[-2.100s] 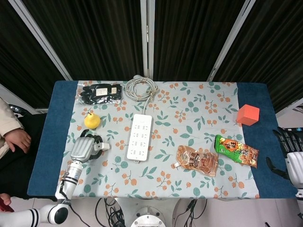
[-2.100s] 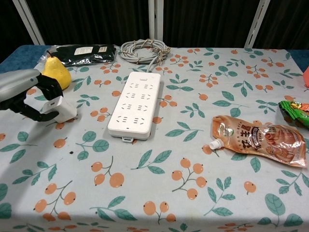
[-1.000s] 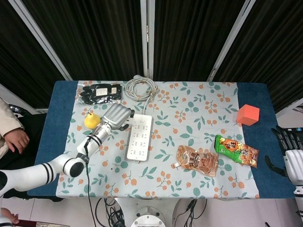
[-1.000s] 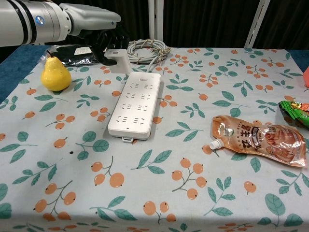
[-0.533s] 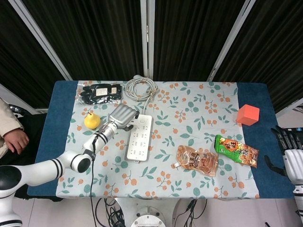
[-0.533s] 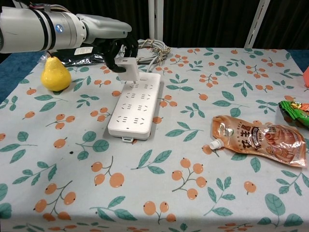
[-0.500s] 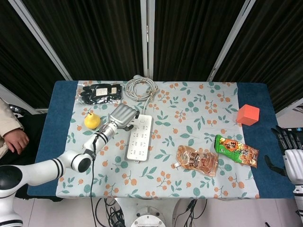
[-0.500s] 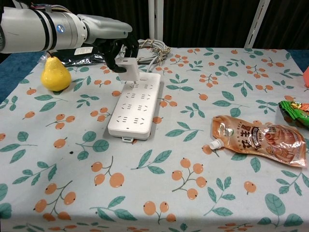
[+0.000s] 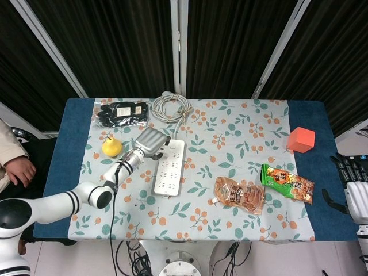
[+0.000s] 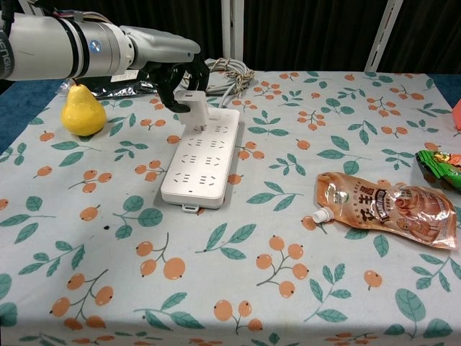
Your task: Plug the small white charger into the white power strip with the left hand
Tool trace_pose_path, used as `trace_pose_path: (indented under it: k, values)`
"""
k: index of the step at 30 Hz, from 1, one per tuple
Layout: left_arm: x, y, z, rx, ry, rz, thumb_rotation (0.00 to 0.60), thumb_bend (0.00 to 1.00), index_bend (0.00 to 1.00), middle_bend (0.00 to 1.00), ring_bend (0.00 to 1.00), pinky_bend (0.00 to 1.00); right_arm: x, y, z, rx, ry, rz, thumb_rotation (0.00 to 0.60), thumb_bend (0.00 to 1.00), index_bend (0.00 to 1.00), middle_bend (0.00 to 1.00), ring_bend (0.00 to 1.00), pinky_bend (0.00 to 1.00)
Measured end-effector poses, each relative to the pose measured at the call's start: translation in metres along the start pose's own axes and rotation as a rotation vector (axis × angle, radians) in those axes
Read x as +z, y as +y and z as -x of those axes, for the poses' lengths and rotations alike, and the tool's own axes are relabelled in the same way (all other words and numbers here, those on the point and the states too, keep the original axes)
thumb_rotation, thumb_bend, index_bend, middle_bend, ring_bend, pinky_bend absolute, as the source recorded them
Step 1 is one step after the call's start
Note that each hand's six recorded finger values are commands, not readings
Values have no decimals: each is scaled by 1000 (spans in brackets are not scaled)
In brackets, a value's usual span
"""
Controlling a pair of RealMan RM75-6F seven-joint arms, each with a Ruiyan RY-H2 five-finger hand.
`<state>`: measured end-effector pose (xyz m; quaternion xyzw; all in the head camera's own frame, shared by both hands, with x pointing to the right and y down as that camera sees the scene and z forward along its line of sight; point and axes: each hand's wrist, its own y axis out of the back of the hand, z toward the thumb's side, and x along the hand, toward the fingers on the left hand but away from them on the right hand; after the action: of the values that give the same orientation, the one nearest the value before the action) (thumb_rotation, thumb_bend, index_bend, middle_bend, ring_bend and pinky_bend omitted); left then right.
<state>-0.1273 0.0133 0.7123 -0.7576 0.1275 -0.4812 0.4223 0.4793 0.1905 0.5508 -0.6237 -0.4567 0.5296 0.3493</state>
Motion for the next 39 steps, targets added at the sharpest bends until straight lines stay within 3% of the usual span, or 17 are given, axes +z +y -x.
trace_pose_path:
  k: [25, 39]
  values:
    - [0, -6, -5, -35, 2, -37, 600, 474, 632, 678, 584, 515, -3, -1, -1, 2, -11, 0, 600, 303, 0, 0, 0, 0]
    - [6, -9, -15, -63, -6, -98, 600, 490, 707, 752, 592, 511, -6, -1, -3, -1, -20, 1, 600, 304, 0, 0, 0, 0]
